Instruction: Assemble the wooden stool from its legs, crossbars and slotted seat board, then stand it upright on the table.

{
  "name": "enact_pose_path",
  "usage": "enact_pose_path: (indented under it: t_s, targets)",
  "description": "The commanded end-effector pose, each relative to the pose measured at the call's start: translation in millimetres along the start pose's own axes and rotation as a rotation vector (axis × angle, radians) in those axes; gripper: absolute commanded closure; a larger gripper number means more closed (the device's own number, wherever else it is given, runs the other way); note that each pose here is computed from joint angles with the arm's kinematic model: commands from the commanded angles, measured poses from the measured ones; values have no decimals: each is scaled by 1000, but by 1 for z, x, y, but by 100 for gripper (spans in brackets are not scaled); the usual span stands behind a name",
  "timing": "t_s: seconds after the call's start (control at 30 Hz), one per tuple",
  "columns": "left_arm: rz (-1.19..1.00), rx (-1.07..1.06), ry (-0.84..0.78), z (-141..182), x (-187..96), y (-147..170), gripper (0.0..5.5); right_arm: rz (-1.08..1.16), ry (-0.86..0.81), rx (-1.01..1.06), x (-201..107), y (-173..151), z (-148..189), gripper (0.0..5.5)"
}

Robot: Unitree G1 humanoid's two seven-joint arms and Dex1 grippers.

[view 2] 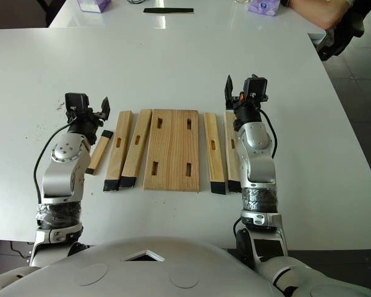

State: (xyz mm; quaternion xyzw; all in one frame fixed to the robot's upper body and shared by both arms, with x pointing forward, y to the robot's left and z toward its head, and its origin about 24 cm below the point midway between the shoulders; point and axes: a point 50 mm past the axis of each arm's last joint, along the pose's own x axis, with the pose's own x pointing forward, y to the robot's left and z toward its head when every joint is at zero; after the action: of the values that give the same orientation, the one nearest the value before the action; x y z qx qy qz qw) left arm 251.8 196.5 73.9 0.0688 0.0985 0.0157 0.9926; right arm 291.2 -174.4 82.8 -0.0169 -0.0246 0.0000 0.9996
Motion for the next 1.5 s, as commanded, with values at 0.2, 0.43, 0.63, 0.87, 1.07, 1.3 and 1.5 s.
enact_pose_path:
  t_s: [0.2, 0.43, 0.63, 0.87, 1.07, 1.3, 1.5]
  targets:
    - [-140, 50, 268, -10, -63, 31, 186, -66, 39, -23, -16, -10, -9, 204]
    - [-262, 81, 332, -17, -76, 26, 186, -88, 45, -31, -19, -13, -9, 204]
    - [-307, 124, 403, -38, -77, 27, 186, -91, 53, -12, -21, -10, -10, 204]
    - [-264, 179, 462, -54, -75, 36, 186, -102, 60, -10, -22, -11, -10, 204]
    - [-278, 211, 387, -55, -70, 36, 246, -102, 61, -8, -20, -10, -11, 206]
    - [-300, 181, 373, -62, -68, 30, 357, -104, 53, -18, -16, -14, -8, 206]
    - [-291, 106, 288, -49, -56, 22, 419, -94, 45, -24, -10, -15, -6, 206]
